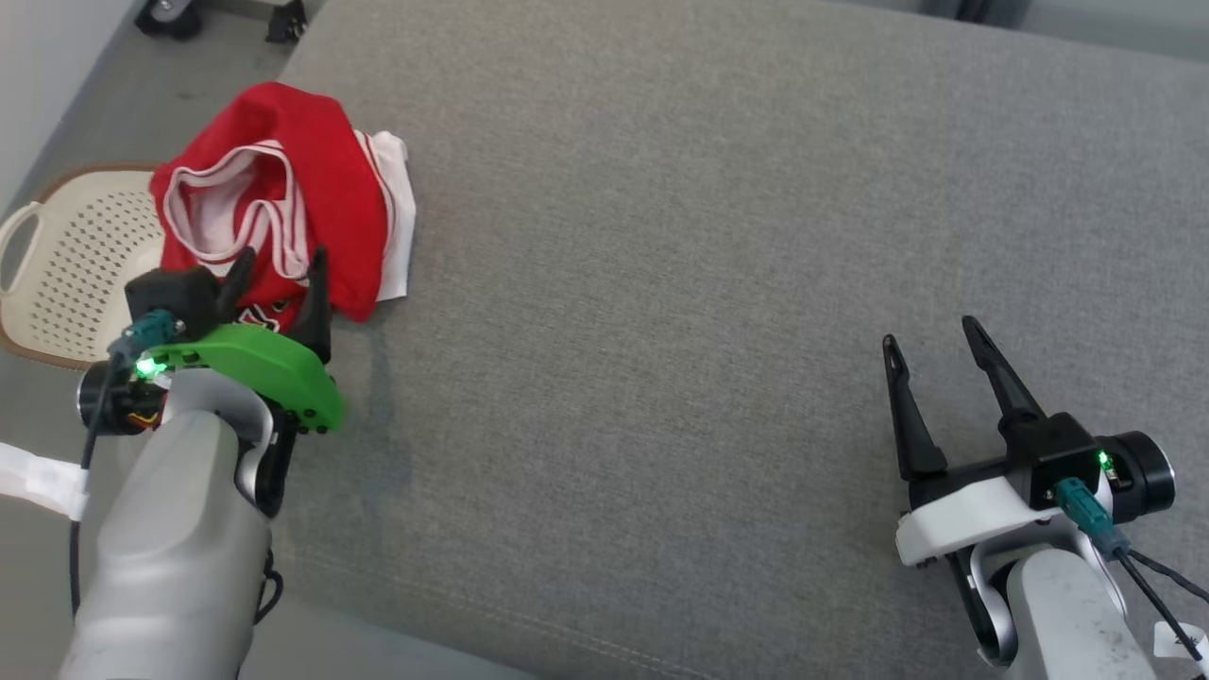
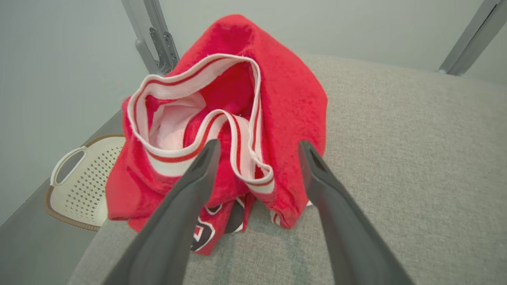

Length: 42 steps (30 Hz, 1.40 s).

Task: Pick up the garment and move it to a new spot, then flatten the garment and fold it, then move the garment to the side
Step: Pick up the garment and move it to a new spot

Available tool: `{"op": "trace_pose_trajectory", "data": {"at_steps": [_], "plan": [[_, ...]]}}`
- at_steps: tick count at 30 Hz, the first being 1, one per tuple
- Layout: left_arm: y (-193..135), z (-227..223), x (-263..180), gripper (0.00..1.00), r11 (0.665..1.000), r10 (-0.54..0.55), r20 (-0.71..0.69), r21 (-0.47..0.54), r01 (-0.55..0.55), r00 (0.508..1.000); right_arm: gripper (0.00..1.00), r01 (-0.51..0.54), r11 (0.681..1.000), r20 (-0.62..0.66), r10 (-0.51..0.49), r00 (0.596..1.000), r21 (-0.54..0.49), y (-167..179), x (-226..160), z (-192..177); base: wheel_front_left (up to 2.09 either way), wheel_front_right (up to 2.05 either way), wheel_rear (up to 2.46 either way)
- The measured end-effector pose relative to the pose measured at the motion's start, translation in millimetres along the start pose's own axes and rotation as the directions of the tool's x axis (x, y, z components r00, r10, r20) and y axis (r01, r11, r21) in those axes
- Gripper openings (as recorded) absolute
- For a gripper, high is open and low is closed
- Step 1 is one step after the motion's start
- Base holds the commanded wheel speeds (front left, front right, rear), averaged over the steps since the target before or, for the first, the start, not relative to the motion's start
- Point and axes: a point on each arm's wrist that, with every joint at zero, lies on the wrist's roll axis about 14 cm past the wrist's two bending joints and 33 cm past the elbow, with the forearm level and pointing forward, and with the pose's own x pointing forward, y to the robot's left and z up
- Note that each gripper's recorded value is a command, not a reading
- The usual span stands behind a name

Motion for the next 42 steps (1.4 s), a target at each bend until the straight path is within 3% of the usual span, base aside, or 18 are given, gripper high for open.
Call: {"op": "trace_pose_trajectory", "data": {"at_steps": [4, 5, 6, 7, 14, 19, 24, 28, 34, 38, 42], "plan": [[7, -31, 22, 1.0, 0.998, 0.032, -0.115, 0.051, -0.026, 0.993, 1.0, 0.036, 0.999, -0.058, -0.034, 0.998, 0.026, -15, -4, -27, 0.0, 0.0, 0.0], [4, -41, 27, 0.55, 0.998, 0.029, -0.146, 0.054, -0.021, 0.989, 1.0, 0.052, 0.998, -0.071, -0.049, 0.996, 0.03, -20, -6, -33, 0.0, 0.0, 0.0], [-1, -47, 31, 0.16, 0.998, 0.022, -0.165, 0.056, -0.013, 0.986, 1.0, 0.066, 0.997, -0.081, -0.063, 0.995, 0.033, -25, -9, -37, 0.0, 0.0, 0.0], [-4, -51, 35, 0.0, 0.998, 0.016, -0.176, 0.057, -0.006, 0.984, 1.0, 0.078, 0.996, -0.086, -0.075, 0.994, 0.034, -29, -11, -39, 0.0, 0.0, 0.0], [-41, -41, 60, 0.0, 0.995, -0.074, -0.135, 0.059, 0.083, 0.988, 1.0, 0.159, 0.986, -0.1, -0.153, 0.983, 0.057, -53, -26, -41, 0.0, 0.0, 0.0], [-84, 7, 64, 0.0, 0.978, -0.2, 0.009, 0.06, 0.199, 0.98, 1.0, 0.182, 0.979, -0.092, -0.174, 0.98, 0.09, -52, -41, -31, 0.0, 0.0, 0.0], [-130, 69, 45, 0.0, 0.939, -0.343, 0.164, 0.082, 0.333, 0.925, 1.0, 0.196, 0.975, -0.059, -0.19, 0.98, 0.109, -49, -56, -11, 0.0, 0.0, 0.0], [-163, 122, 15, 0.0, 0.892, -0.451, 0.271, 0.111, 0.437, 0.85, 1.0, 0.219, 0.969, -0.031, -0.217, 0.976, 0.113, -50, -73, 5, 0.0, 0.0, 0.0], [-213, 165, -51, 0.0, 0.773, -0.627, 0.313, 0.134, 0.62, 0.713, 1.0, 0.265, 0.958, 0.013, -0.268, 0.963, 0.113, -57, -98, 25, 0.0, 0.0, 0.0], [-245, 182, -96, 0.0, 0.664, -0.736, 0.301, 0.144, 0.734, 0.607, 1.0, 0.3, 0.947, 0.038, -0.306, 0.951, 0.116, -64, -112, 35, 0.0, 0.0, 0.0], [-273, 193, -135, 0.0, 0.526, -0.836, 0.263, 0.133, 0.84, 0.482, 1.0, 0.339, 0.932, 0.052, -0.348, 0.936, 0.126, -72, -127, 40, 0.0, 0.0, 0.0]]}}
